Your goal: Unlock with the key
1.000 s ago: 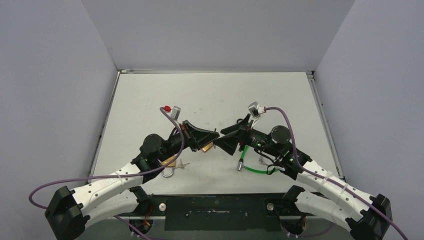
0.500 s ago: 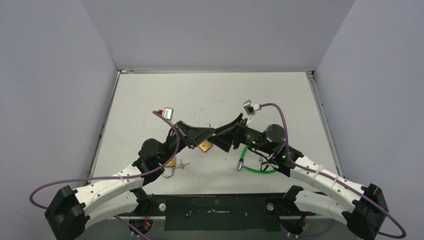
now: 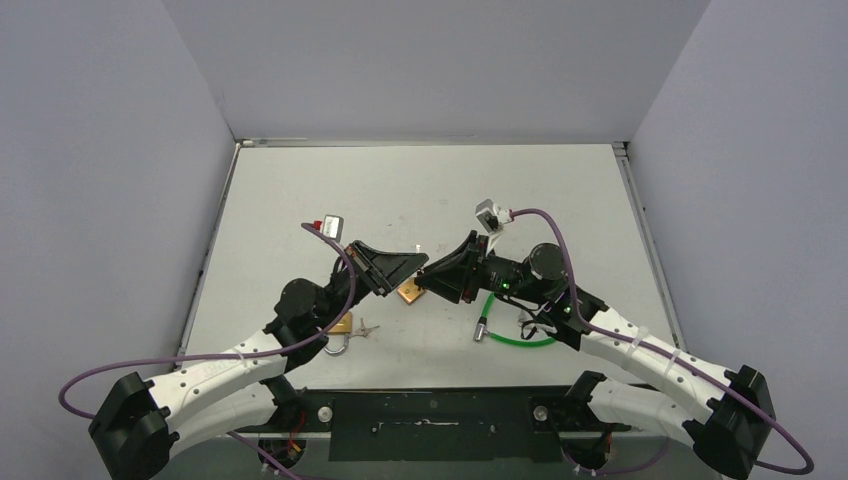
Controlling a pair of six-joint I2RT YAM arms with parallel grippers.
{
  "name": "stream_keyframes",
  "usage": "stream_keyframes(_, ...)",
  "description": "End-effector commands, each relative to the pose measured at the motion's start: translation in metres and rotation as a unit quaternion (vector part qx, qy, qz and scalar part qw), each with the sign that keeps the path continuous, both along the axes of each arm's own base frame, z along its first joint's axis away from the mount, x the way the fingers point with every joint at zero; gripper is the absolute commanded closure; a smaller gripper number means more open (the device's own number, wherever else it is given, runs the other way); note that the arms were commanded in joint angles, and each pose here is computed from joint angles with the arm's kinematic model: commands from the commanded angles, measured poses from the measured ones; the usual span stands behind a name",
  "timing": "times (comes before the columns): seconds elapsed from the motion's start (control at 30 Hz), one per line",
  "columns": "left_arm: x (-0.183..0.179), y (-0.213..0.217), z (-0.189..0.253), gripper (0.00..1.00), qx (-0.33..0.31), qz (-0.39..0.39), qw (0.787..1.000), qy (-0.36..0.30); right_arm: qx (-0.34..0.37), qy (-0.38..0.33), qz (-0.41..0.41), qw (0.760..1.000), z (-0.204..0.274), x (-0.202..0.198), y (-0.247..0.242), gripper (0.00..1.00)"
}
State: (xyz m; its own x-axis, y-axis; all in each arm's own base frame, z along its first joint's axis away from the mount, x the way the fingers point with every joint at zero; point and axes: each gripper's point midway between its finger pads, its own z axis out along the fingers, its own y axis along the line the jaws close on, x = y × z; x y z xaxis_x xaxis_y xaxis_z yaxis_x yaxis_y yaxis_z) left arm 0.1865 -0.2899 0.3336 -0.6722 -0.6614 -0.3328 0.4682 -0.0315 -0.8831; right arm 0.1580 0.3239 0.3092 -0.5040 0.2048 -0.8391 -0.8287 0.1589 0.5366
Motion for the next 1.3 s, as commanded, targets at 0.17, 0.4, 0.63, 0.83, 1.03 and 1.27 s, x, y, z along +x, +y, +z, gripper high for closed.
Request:
stream_keyframes(0.17,-0.006,0.008,0.026,1.0,-0.039,-0.002,0.999,-0.023,-0.004,-0.044,-0.015,0.999,0.017,0.008,0.001,1.0)
stream_keyframes(0.4,-0.006,0.013,0.024,0.79,-0.042,0.007,0.999,-0.021,-0.006,-0.057,0.004,0.998,0.017,0.001,0.001,1.0)
stream_keyframes(0.63,-0.003,0.017,0.019,0.81,-0.037,0.021,0.999,-0.017,-0.006,-0.053,0.009,0.999,0.017,-0.003,-0.001,1.0)
stream_keyframes(0.83,0.002,0.019,0.015,0.92,-0.026,0.032,0.999,-0.019,-0.009,-0.053,0.015,0.998,0.015,-0.007,-0.003,1.0)
stream_keyframes(1.03,0.003,0.015,0.013,1.0,-0.003,0.033,0.999,-0.035,-0.016,-0.041,-0.008,0.999,0.015,-0.001,-0.007,0.76)
stream_keyframes(1.27,-0.004,0.011,0.018,1.0,0.019,0.021,0.997,-0.071,0.013,-0.021,-0.077,0.997,0.023,0.016,-0.021,0.37)
